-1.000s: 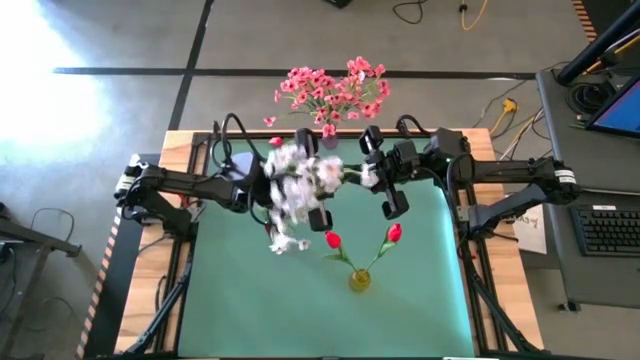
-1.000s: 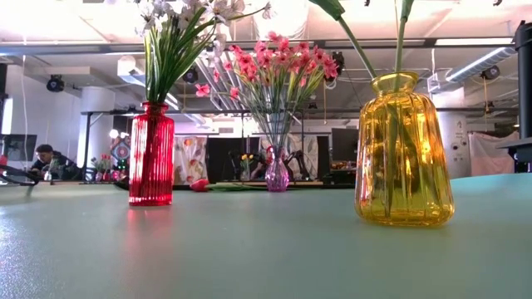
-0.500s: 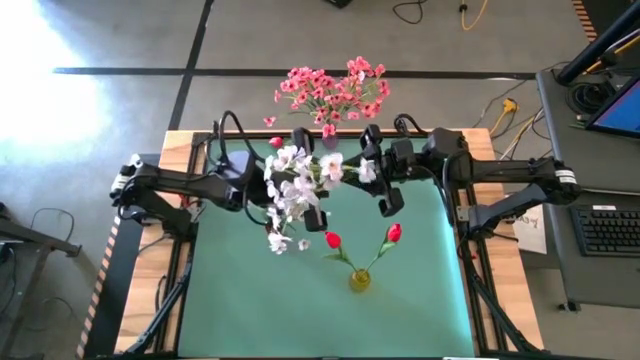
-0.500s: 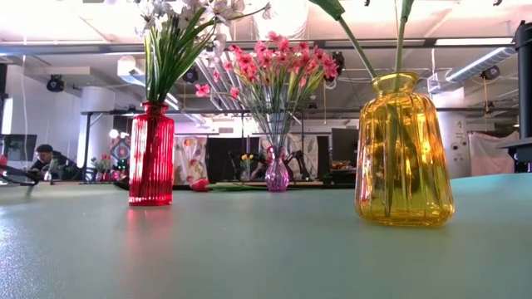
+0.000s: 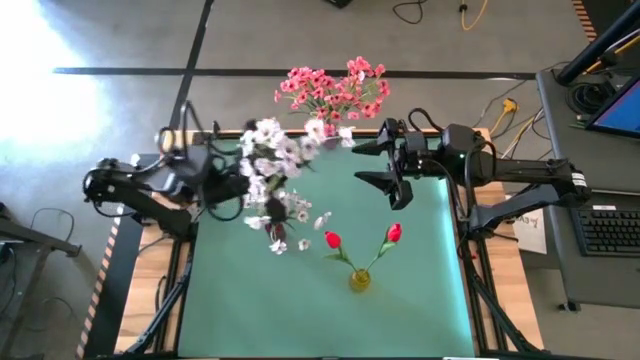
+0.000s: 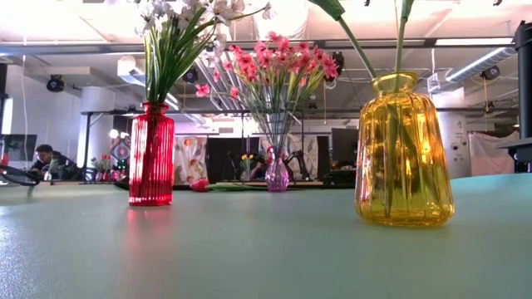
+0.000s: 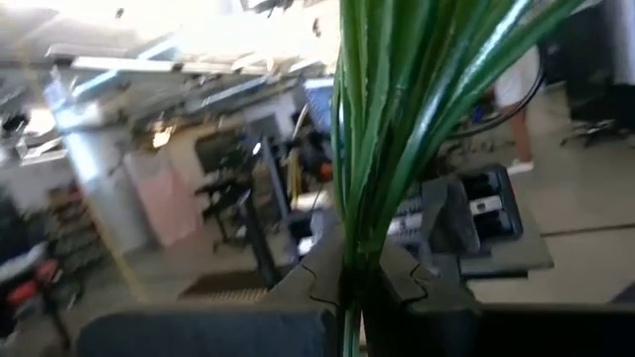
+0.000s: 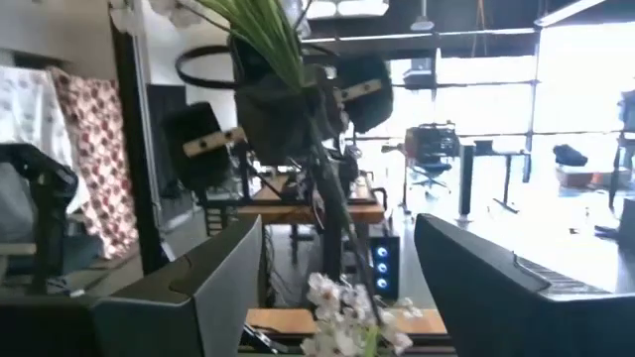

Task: Sort flowers into vase by color
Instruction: Put the white flower into the red flower vase

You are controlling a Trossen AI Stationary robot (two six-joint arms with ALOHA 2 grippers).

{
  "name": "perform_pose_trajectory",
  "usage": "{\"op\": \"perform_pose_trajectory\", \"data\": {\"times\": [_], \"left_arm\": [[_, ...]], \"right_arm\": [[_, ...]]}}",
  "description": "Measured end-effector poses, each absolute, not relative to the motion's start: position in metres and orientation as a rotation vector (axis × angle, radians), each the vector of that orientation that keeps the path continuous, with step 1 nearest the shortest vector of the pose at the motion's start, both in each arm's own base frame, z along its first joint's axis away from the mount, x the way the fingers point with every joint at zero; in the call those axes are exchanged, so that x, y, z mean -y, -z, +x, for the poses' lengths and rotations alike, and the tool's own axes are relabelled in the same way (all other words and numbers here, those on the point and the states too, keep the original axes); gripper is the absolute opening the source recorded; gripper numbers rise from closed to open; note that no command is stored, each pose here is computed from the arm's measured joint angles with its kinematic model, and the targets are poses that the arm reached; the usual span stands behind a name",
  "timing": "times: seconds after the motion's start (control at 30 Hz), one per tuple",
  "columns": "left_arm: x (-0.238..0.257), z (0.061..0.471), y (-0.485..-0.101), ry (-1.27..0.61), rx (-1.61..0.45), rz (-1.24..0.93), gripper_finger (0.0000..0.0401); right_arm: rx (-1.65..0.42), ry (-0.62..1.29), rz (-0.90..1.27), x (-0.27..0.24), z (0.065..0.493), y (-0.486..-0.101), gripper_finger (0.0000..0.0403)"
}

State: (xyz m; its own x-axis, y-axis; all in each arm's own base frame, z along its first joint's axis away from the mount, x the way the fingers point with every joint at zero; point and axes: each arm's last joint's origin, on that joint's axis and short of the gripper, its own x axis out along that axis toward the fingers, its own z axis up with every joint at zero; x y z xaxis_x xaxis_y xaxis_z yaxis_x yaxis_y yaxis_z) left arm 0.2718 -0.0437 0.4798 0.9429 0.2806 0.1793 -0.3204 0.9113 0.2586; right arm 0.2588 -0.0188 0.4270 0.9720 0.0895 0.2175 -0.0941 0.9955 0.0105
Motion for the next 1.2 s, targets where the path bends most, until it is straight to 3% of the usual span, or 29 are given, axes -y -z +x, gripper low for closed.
{"op": "perform_pose_trajectory", "data": {"times": [0.33,0.6,1.2], "left_arm": [[0.083,0.192,-0.496,-0.533,0.045,0.173,0.0000],[0.117,0.171,-0.490,-0.546,-0.016,0.185,0.0000],[0.147,0.174,-0.372,-0.543,-0.096,0.026,0.0000]], "right_arm": [[0.196,-0.085,0.013,0.019,0.259,-0.425,0.0268],[0.202,-0.082,0.001,0.019,0.259,-0.425,0.0267],[0.176,-0.084,0.016,0.019,0.264,-0.421,0.0267]]}}
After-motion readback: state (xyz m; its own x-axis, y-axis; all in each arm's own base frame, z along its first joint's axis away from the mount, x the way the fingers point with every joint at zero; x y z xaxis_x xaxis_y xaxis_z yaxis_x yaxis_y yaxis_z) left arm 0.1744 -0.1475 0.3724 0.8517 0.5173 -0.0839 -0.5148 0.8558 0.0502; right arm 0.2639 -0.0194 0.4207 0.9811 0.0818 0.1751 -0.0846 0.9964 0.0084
